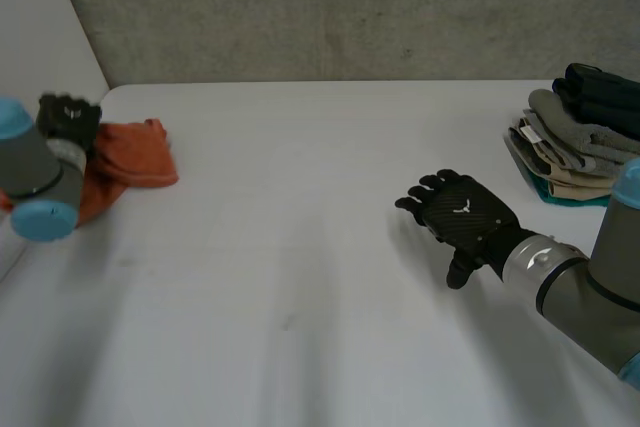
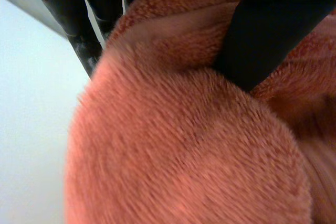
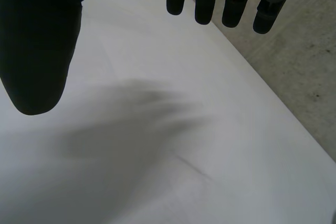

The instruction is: Fold the laundry.

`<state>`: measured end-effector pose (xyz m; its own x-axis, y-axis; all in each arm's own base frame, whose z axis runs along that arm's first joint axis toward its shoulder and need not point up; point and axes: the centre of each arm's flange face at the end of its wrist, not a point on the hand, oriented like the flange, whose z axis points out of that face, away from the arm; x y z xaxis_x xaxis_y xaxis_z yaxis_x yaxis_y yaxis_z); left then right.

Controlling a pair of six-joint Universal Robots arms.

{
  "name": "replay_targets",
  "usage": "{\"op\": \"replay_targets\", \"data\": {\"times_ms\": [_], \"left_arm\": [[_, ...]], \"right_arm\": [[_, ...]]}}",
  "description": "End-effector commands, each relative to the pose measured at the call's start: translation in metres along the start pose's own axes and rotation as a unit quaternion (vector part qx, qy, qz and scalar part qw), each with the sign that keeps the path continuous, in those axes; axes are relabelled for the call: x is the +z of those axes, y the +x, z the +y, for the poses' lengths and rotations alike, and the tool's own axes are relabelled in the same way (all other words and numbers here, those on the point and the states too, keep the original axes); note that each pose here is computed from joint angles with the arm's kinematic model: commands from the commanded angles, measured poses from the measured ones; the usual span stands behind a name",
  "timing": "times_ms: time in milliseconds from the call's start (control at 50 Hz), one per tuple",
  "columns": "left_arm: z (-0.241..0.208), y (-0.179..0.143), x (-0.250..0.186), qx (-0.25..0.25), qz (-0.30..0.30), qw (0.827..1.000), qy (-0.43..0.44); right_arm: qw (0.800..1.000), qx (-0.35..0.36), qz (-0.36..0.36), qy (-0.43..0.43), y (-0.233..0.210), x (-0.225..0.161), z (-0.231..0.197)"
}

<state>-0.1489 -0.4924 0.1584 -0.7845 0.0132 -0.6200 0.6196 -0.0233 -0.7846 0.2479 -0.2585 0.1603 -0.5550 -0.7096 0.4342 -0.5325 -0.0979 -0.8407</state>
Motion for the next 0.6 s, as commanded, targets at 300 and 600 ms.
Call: {"op": "replay_targets", "data": {"times_ms": [300,600], "left_arm": [[-0.186,0.070,-0.238,-0.264,0.257,0.921,0.127],[-0.169,0.125,-0.271,-0.174,0.296,0.937,0.059]], "right_arm": [[0.995,0.003,0.101,-0.012,0.042,-0.010,-0.009],[0.988,0.048,0.141,-0.041,0.052,-0.014,0.000]]}}
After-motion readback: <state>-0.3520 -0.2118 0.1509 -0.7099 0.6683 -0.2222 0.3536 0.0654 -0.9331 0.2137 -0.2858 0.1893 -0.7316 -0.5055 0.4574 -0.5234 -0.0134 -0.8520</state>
